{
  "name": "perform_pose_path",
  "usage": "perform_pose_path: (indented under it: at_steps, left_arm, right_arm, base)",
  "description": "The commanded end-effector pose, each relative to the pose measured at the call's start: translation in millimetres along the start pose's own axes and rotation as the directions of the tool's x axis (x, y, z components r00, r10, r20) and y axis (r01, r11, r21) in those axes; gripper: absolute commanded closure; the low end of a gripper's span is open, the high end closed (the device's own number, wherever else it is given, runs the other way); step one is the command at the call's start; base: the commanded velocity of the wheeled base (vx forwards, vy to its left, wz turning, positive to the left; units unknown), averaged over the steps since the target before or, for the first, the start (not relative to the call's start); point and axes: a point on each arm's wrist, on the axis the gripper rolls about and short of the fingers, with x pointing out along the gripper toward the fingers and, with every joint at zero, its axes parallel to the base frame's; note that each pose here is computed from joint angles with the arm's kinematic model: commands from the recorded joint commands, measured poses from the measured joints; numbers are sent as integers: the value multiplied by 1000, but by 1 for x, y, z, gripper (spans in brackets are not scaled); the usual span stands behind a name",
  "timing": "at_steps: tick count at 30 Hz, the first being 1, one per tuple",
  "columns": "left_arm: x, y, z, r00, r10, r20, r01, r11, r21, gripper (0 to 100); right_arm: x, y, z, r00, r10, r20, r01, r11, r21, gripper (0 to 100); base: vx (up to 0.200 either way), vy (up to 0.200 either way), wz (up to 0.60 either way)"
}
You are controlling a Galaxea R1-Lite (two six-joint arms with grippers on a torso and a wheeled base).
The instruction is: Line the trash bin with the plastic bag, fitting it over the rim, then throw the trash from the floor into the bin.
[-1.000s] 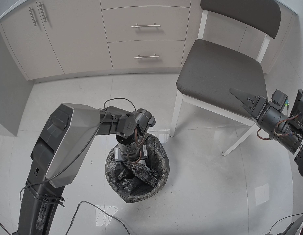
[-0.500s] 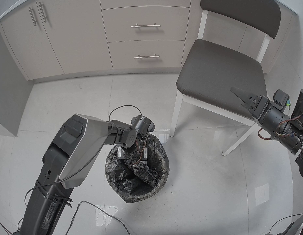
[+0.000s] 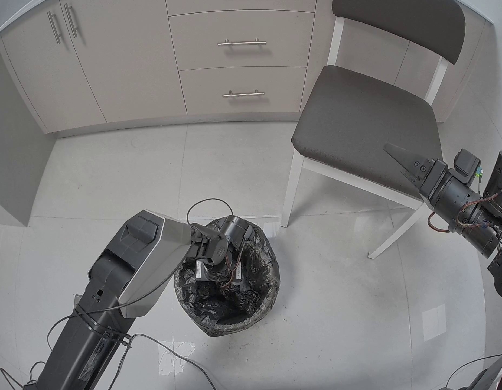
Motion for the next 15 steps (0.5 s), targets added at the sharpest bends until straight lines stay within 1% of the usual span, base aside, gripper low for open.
perform_pose_path:
  at_steps: [1,9,15]
  left_arm:
    - [26,6,-14,998,31,-51,-31,1000,1,100]
    - [42,11,-23,996,50,-80,-50,999,1,100]
    - [44,15,-22,995,57,-84,-57,998,-8,100]
  right_arm:
    - [2,-2,-3,1000,-7,-11,7,1000,2,0]
    - [3,-3,-3,1000,-8,-14,8,1000,2,0]
    - [3,-3,-3,1000,-8,-14,8,1000,1,0]
  base:
    - [0,0,0]
    - [0,0,0]
    - [0,0,0]
